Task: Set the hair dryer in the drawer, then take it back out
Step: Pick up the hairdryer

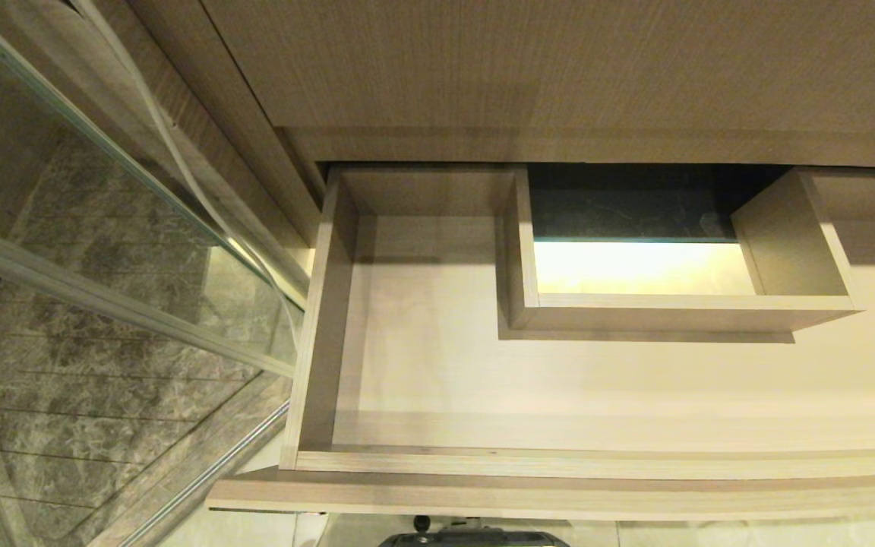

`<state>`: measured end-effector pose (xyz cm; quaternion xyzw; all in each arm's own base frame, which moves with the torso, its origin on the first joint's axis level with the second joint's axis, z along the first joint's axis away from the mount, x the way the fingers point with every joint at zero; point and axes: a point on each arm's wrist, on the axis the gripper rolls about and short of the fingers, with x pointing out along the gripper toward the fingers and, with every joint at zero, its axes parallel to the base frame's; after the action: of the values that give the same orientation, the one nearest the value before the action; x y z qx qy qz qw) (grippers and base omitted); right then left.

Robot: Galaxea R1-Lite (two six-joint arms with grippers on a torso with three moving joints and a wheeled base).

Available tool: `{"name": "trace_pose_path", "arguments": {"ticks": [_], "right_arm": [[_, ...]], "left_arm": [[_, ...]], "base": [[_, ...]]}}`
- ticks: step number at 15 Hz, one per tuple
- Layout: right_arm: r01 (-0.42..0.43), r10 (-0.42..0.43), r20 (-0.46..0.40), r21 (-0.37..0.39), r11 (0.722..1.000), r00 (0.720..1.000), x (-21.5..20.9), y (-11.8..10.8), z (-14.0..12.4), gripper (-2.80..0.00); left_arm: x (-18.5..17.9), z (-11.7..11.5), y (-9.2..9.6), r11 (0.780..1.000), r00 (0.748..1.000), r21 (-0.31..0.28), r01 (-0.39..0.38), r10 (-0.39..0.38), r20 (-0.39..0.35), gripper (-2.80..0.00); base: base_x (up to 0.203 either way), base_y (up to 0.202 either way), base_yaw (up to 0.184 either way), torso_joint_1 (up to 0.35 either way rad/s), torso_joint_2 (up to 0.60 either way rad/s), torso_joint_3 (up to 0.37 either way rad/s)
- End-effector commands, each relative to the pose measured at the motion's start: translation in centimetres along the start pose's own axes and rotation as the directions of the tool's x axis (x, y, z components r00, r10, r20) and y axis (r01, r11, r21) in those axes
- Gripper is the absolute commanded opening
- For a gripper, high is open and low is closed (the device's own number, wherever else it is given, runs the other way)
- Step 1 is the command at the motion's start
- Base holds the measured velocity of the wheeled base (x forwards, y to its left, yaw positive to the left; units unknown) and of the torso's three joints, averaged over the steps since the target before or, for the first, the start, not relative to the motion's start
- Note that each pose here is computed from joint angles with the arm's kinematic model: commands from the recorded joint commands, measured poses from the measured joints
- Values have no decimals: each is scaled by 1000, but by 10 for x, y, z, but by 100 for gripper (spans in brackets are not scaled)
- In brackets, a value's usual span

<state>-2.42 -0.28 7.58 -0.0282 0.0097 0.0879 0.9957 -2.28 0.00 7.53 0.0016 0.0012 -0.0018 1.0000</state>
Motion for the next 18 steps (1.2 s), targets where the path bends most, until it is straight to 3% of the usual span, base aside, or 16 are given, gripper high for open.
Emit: {"name": "trace_pose_path", "arguments": {"ticks": [1, 6, 14, 18], "right_arm": [[1, -1, 39, -4, 1000, 999, -3, 0, -1, -280], [3, -3, 38, -4, 1000, 999, -3, 0, -1, -280], [1, -1, 35, -3, 1000, 999, -3, 0, -1, -280], [1, -1, 37, -4, 1000, 999, -3, 0, -1, -280]], "left_arm": [[0, 0, 0, 1000, 1000, 0, -1, 1, -2, -280], [0, 0, 0, 1000, 1000, 0, -1, 1, -1, -280], [0, -1, 0, 1000, 1000, 0, -1, 1, -2, -280], [0, 0, 0, 1000, 1000, 0, 0, 0, -1, -280]], "base": [[0, 0, 0, 0, 0, 0], [0, 0, 0, 0, 0, 0], [-3, 8, -141, 3, 1, 2], [1, 0, -18, 1, 1, -1]]}}
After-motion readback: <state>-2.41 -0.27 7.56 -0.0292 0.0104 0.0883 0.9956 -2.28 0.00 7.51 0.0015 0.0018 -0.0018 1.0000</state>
